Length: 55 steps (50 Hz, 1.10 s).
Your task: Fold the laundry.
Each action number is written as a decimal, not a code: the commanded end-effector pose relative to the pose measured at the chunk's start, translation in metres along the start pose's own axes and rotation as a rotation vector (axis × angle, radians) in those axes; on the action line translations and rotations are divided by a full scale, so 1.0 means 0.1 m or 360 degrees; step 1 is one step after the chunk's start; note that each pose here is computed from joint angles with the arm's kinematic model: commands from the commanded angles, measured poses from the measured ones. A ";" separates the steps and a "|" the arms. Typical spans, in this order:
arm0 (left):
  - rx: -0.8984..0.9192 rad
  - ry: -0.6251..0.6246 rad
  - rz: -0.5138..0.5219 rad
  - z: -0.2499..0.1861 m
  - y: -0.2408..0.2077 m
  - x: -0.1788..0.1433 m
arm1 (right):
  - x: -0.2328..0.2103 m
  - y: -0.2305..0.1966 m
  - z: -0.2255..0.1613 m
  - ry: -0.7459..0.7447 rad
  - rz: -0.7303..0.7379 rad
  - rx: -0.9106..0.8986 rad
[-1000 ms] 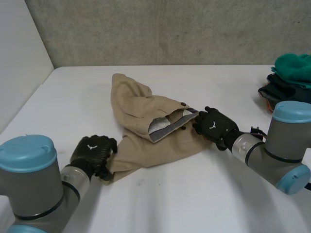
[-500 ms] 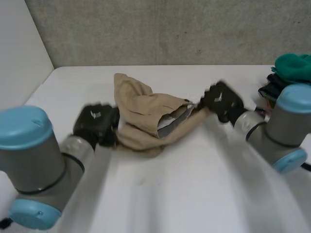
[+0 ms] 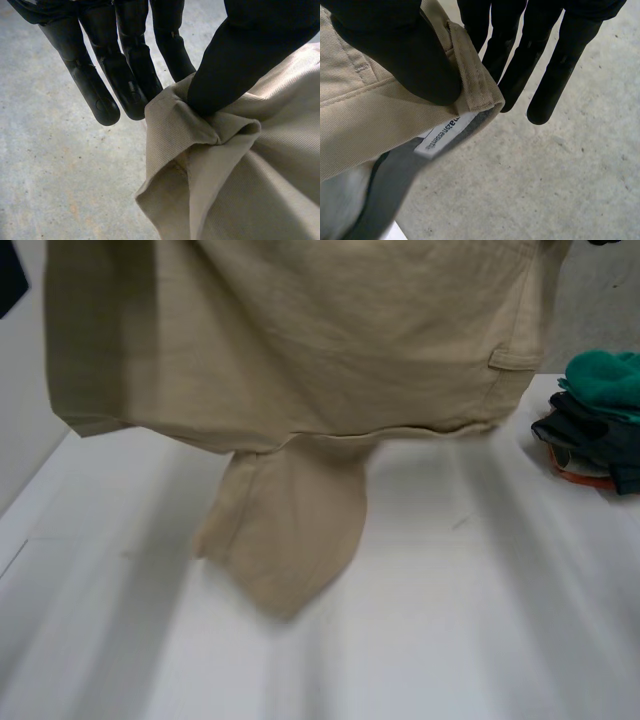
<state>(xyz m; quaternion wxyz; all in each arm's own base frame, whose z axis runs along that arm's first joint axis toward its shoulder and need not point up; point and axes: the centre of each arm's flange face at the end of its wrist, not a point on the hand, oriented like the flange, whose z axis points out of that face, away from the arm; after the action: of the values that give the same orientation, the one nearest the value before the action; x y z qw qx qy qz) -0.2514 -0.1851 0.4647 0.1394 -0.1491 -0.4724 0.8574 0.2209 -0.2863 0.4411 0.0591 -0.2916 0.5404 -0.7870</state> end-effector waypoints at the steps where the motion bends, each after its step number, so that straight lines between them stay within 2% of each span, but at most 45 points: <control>1: -0.0215 0.0038 0.0052 0.34 0.72 0.12 | -0.14 0.56 0.32 0.0042 0.0078 -0.0197; 7: -0.0347 0.0042 0.0240 0.74 1.68 0.20 | -0.36 1.13 0.61 0.0090 0.0076 -0.0310; 14: -0.0159 0.0005 0.0473 1.18 2.48 0.32 | -0.59 1.72 1.01 0.0334 -0.0004 -0.0101; 17: -0.0081 0.0023 0.0494 1.24 2.63 0.36 | -0.75 2.00 1.15 0.0384 -0.0123 -0.0032; 20: 0.0022 0.0023 0.0493 1.30 2.67 0.40 | -0.92 2.20 1.15 0.0354 -0.0288 -0.0104; 24: 0.0000 -0.0014 0.0473 1.26 2.63 0.44 | -0.97 2.17 1.03 0.0322 -0.0334 -0.0186; 29: -0.0264 -0.0103 0.0445 0.94 2.53 0.41 | -0.87 1.82 0.74 0.0204 -0.0344 -0.0225; 32: -0.0394 -0.0075 0.0417 0.71 2.44 0.43 | -0.95 1.60 0.48 -0.0074 -0.0334 -0.0231; 34: -0.0531 0.0014 0.0357 0.40 2.36 0.54 | -0.99 1.58 0.35 -0.0217 -0.0314 -0.0253; 35: -0.0572 0.0046 0.0333 0.29 2.32 0.59 | -0.99 1.61 0.23 -0.0326 -0.0295 -0.0305; 38: -0.0740 0.0189 0.0224 -0.18 2.20 0.83 | -0.92 1.72 0.06 -0.0419 -0.0293 -0.0418; 45: -0.1174 0.0430 0.0008 -1.12 2.23 1.14 | -0.93 2.13 -0.34 -0.0626 -0.0596 -0.0741; 50: -0.1335 0.0528 -0.0163 -1.42 2.28 1.28 | -0.92 2.53 -0.47 -0.0702 -0.0699 -0.0847; 55: -0.1460 0.0584 -0.0165 -1.56 2.53 1.36 | -0.91 2.85 -0.41 -0.0639 -0.0716 -0.0836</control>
<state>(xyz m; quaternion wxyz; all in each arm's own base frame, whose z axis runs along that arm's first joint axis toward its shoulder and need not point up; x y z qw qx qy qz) -0.3348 -0.1451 0.1802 0.1755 -0.3088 -0.7576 0.5477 0.2170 -0.3135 0.1719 -0.0715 -0.5641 0.6241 -0.5360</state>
